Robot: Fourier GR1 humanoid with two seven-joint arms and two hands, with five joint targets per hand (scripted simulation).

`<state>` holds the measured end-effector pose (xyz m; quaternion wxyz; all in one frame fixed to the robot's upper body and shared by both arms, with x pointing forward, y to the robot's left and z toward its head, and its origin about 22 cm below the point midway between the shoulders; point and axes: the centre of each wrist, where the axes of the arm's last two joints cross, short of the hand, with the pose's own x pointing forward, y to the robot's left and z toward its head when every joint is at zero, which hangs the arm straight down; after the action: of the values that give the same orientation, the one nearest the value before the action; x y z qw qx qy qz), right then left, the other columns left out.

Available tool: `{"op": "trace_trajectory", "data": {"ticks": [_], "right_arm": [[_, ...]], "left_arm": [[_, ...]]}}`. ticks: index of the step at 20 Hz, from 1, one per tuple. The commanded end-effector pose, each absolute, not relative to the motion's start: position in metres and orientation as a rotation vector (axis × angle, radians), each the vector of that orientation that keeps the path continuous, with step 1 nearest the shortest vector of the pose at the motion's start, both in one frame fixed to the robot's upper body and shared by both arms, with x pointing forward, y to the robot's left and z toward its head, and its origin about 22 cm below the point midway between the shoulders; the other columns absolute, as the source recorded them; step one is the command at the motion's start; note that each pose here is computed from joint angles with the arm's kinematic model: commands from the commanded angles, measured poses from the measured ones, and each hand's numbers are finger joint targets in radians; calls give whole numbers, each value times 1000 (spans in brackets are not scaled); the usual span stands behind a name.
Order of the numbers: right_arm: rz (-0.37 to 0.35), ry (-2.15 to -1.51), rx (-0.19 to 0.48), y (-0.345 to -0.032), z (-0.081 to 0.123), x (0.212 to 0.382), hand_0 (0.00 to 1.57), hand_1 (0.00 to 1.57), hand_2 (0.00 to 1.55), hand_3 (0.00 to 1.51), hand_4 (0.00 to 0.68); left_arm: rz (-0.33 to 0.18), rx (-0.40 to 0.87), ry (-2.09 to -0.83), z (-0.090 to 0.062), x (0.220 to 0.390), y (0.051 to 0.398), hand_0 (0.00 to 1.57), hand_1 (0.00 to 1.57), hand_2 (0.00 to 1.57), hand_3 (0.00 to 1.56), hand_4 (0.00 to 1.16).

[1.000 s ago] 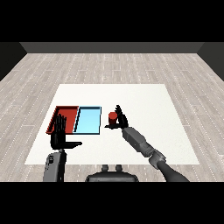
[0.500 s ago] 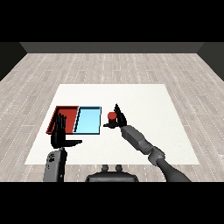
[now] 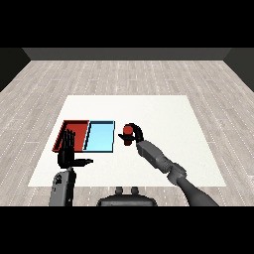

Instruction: Pick the red can and put it in the red box

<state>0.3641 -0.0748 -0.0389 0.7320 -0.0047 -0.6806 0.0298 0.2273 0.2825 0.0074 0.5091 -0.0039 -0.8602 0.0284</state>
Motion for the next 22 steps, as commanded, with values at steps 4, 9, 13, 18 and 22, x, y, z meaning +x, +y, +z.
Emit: {"op": "trace_trajectory", "data": {"ticks": [4, 9, 13, 18, 22], "right_arm": [[132, -1402, -142, -70, -35, 367, 1480, 1480, 1458, 1412, 534], [153, -1417, -148, -76, -47, 360, 1512, 1512, 1471, 1400, 526], [129, -1507, -133, -68, -31, 369, 1477, 1477, 1443, 1380, 537], [148, -1591, -104, -54, -9, 377, 1519, 1519, 1449, 1392, 589], [181, -1648, -87, -59, -4, 383, 1507, 1507, 1451, 1388, 572]], "left_arm": [[73, -5, -2080, 15, 230, 280, 0, 0, 0, 0, 0], [73, 0, -2069, 19, 228, 279, 0, 0, 0, 0, 0], [52, -15, -2065, 4, 223, 283, 0, 0, 0, 0, 0], [39, -28, -2060, 6, 219, 267, 0, 0, 0, 0, 0], [-15, -26, -2052, 18, 224, 266, 0, 0, 0, 0, 0]]}}
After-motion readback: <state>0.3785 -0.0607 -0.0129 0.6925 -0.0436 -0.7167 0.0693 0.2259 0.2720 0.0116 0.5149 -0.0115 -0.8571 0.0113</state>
